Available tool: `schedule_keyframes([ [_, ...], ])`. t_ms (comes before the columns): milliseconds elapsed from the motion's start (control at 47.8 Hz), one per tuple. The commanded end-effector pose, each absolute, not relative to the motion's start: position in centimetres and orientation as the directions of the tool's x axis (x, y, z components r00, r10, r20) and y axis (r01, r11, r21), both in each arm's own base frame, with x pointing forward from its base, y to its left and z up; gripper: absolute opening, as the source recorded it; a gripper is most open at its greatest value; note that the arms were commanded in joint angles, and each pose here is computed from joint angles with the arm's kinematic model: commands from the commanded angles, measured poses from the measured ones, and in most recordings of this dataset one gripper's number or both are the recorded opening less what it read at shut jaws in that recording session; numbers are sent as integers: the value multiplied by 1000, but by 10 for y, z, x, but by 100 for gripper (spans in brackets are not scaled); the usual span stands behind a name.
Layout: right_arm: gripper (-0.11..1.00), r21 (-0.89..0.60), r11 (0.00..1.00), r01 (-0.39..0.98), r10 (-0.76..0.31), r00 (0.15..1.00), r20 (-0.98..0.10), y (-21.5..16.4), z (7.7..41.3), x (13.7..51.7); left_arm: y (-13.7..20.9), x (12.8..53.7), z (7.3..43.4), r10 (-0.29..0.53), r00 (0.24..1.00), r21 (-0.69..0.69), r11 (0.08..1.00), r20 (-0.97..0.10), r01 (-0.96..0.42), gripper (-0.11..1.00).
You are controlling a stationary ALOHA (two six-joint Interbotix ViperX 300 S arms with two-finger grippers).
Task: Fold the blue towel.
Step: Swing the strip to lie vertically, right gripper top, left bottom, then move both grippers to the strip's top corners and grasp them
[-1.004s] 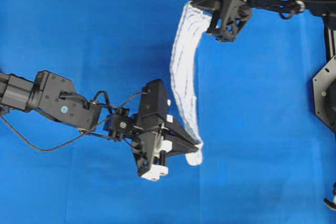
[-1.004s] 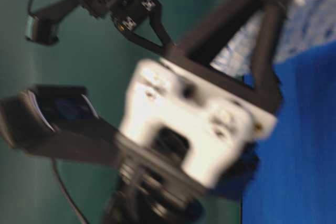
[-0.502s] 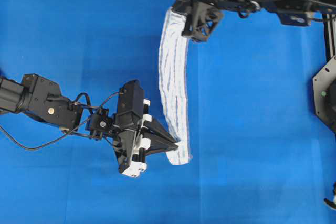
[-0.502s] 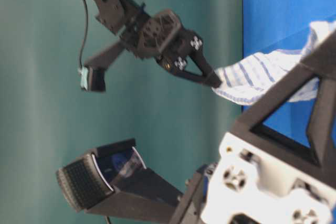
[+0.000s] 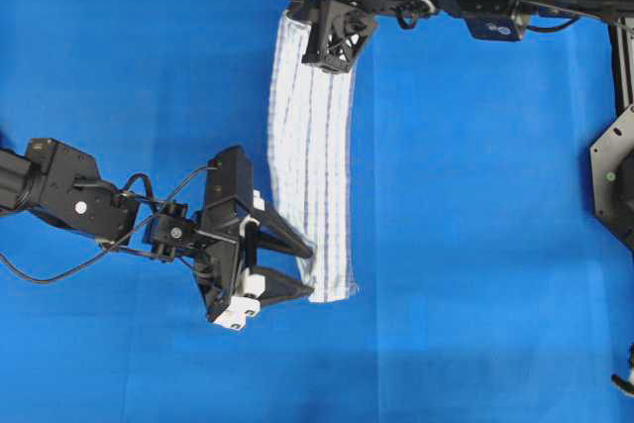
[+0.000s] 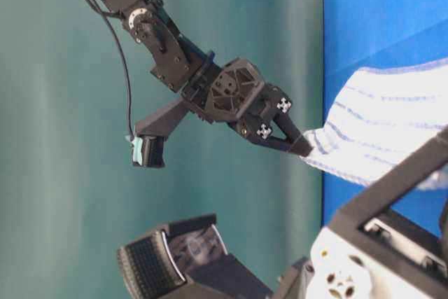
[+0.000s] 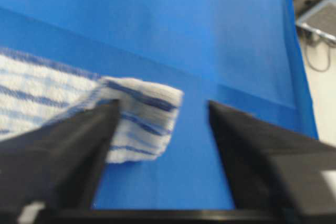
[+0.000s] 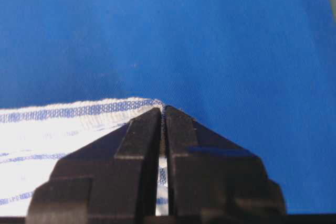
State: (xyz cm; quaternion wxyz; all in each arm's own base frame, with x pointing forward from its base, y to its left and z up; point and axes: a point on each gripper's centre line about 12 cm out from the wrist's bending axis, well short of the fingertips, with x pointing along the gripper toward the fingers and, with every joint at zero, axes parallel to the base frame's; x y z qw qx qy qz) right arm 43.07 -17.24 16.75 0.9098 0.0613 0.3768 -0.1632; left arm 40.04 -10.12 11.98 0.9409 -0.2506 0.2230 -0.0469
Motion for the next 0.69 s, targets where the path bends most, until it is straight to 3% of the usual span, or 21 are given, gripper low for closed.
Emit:
schedule_keyframes([
  [0, -2, -31, 948, 317, -255, 697, -670, -168, 183, 440, -102, 400, 136, -206, 912, -504, 864, -354, 0, 75],
  [63, 5, -42, 952, 303, -252, 699, -669, -165, 184, 441, -102, 399, 136, -206, 911, -503, 864, -358, -2, 87],
  [126, 16, -42, 952, 303, -252, 699, -669, -165, 184, 441, -101, 397, 137, -206, 910, -503, 865, -359, -3, 87],
  [377, 87, -67, 955, 289, -260, 708, -657, -165, 189, 439, -97, 376, 156, -208, 887, -493, 869, -413, -26, 83],
  [418, 94, -69, 955, 290, -263, 713, -650, -165, 194, 437, -96, 371, 161, -209, 881, -491, 871, -424, -29, 83],
  [670, 90, -82, 953, 291, -282, 756, -591, -155, 232, 412, -72, 351, 184, -173, 881, -453, 890, -440, -52, 83],
])
